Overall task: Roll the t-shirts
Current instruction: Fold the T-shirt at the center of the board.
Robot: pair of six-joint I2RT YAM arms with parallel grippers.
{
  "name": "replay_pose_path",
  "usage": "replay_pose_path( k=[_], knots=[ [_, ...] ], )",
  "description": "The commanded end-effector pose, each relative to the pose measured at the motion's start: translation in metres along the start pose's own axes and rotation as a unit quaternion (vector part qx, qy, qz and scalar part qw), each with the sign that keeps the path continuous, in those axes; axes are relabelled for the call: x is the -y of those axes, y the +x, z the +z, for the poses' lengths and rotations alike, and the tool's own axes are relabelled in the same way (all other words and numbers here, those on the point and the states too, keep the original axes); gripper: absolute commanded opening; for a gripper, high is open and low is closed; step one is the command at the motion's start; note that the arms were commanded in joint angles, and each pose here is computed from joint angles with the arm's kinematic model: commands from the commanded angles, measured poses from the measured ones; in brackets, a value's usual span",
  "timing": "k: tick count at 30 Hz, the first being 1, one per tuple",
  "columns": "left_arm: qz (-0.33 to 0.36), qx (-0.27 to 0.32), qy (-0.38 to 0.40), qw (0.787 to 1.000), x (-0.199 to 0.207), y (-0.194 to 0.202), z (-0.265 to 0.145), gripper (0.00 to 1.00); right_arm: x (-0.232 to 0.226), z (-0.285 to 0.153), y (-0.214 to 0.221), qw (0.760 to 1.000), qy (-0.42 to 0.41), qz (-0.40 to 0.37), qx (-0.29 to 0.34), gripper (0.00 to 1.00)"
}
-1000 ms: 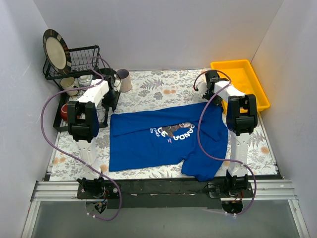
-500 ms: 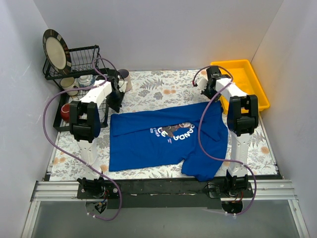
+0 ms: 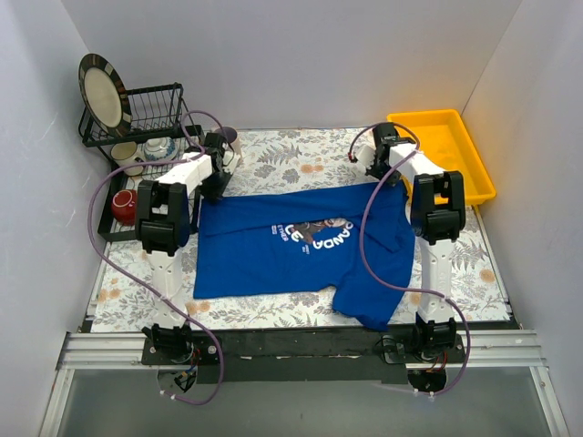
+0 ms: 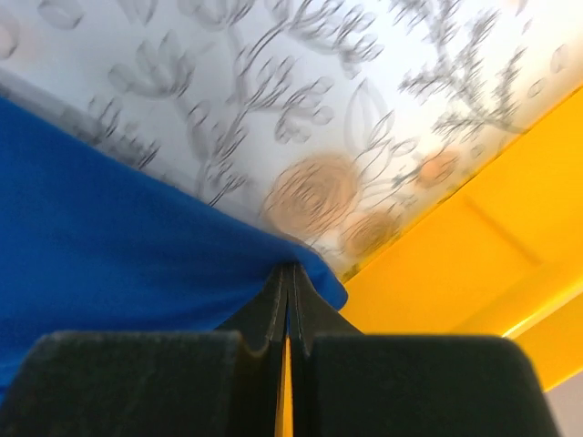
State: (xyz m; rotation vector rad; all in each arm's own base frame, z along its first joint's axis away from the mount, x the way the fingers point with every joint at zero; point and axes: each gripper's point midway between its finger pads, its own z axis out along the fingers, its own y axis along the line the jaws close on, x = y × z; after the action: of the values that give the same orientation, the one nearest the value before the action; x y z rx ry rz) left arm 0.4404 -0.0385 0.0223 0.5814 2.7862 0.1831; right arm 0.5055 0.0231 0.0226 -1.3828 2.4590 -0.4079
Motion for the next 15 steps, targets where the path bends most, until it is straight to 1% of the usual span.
replay_pose_path(
  k=[1,2,3,4,5,6,7,8,9,10,11,12,13,14,15],
  knots=[
    [0.024,0.051,-0.054,0.997,-0.038,-0.055,0.017,0.00,0.021,0.019,-0.013,1.000,0.020,-0.011,-0.002,0.01],
    [0.023,0.059,-0.051,0.997,-0.039,-0.064,0.013,0.00,0.025,0.017,-0.016,1.000,0.023,-0.006,0.001,0.01],
    [0.022,0.049,-0.037,0.998,-0.034,-0.064,0.009,0.00,0.033,0.008,-0.025,0.999,0.030,0.001,0.016,0.01],
    [0.019,0.072,-0.024,0.997,-0.031,-0.081,-0.003,0.00,0.035,0.002,-0.030,0.999,0.031,0.007,0.025,0.01],
    [0.018,0.069,-0.012,0.997,-0.026,-0.081,-0.010,0.00,0.043,-0.016,-0.035,0.998,0.041,0.016,0.043,0.01],
    [0.017,0.079,-0.001,0.997,-0.016,-0.087,-0.019,0.05,0.043,-0.027,-0.041,0.997,0.038,0.031,0.064,0.01],
    [0.018,0.102,0.024,0.994,-0.004,-0.097,-0.037,0.14,0.038,-0.033,-0.041,0.996,0.029,0.036,0.072,0.01],
    [0.024,0.109,0.051,0.992,0.011,-0.099,-0.046,0.21,0.042,-0.058,-0.047,0.994,0.038,0.044,0.097,0.03],
    [0.033,0.122,0.065,0.990,0.030,-0.105,-0.057,0.31,0.035,-0.064,-0.050,0.991,0.023,0.054,0.117,0.04],
    [0.038,0.134,0.072,0.988,0.040,-0.108,-0.066,0.35,0.019,-0.063,-0.044,0.991,0.004,0.058,0.117,0.06],
    [0.044,0.148,0.086,0.984,0.053,-0.110,-0.077,0.39,0.016,-0.084,-0.047,0.988,0.002,0.062,0.142,0.13],
    [0.054,0.155,0.095,0.982,0.070,-0.112,-0.085,0.41,-0.003,-0.091,-0.054,0.982,-0.043,0.059,0.174,0.16],
    [0.047,0.156,0.102,0.981,0.079,-0.112,-0.088,0.44,-0.014,-0.098,-0.055,0.978,-0.064,0.054,0.191,0.20],
    [0.048,0.152,0.118,0.980,0.090,-0.107,-0.092,0.45,-0.035,-0.106,-0.050,0.973,-0.093,0.045,0.204,0.26],
    [0.050,0.149,0.130,0.979,0.100,-0.105,-0.094,0.45,-0.056,-0.112,-0.054,0.964,-0.135,0.032,0.229,0.28]
  ],
)
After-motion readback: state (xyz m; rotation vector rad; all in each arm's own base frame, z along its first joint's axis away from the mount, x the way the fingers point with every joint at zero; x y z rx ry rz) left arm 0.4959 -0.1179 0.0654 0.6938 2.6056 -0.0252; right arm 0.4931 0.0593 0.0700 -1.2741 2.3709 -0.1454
